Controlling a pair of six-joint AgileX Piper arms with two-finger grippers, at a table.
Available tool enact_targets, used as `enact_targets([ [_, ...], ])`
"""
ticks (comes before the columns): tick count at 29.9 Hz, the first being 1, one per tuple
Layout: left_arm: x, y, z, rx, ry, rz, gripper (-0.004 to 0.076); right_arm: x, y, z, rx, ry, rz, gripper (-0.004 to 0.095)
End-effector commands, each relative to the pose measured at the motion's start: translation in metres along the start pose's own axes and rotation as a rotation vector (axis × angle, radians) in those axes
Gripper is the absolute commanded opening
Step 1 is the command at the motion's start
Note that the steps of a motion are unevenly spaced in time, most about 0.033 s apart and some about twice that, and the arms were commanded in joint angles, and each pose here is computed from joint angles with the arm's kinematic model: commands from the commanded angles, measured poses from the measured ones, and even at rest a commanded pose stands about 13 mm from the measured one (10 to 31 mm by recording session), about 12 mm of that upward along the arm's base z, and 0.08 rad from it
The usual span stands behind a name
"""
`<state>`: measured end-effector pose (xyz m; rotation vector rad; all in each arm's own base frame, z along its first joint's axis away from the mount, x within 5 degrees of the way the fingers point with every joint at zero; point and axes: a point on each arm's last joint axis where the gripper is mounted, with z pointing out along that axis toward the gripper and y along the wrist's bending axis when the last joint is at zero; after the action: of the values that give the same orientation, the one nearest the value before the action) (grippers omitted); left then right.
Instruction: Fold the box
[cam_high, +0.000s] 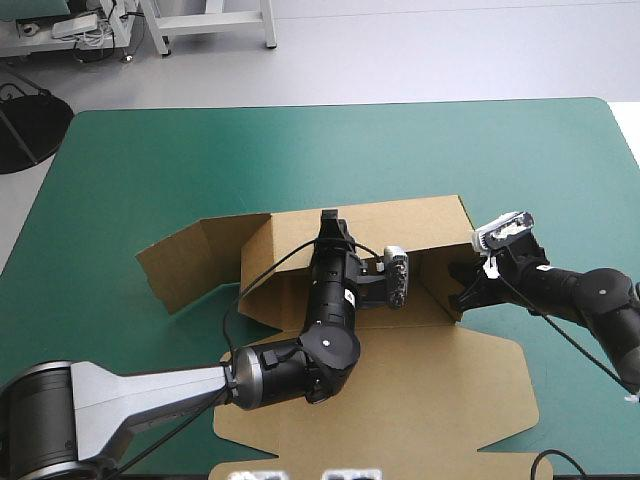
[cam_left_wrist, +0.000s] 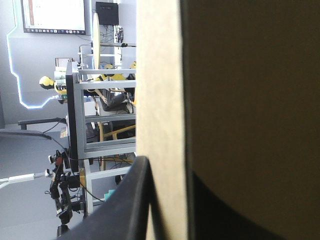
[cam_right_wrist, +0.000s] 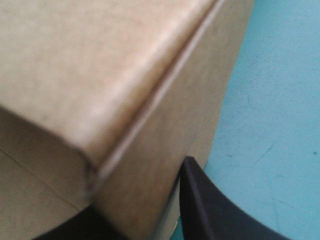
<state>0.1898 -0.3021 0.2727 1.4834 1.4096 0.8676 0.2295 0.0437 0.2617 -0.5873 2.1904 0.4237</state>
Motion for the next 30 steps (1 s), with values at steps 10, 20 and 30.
enact_targets([
  [10, -0.011, -0.011, -0.004, 0.067, -0.113, -0.014, 0.0492, -0.007, -0.002, 0.001, -0.004, -0.030, 0.006, -0.0012],
  [20, -0.026, -0.004, -0.032, -0.126, -0.151, 0.019, 0.0491, -0.007, -0.002, 0.001, -0.004, -0.029, 0.005, -0.0013],
  [30, -0.039, -0.005, -0.082, -0.244, -0.195, 0.011, 0.0491, -0.007, -0.002, 0.001, -0.004, -0.029, 0.010, -0.0013],
])
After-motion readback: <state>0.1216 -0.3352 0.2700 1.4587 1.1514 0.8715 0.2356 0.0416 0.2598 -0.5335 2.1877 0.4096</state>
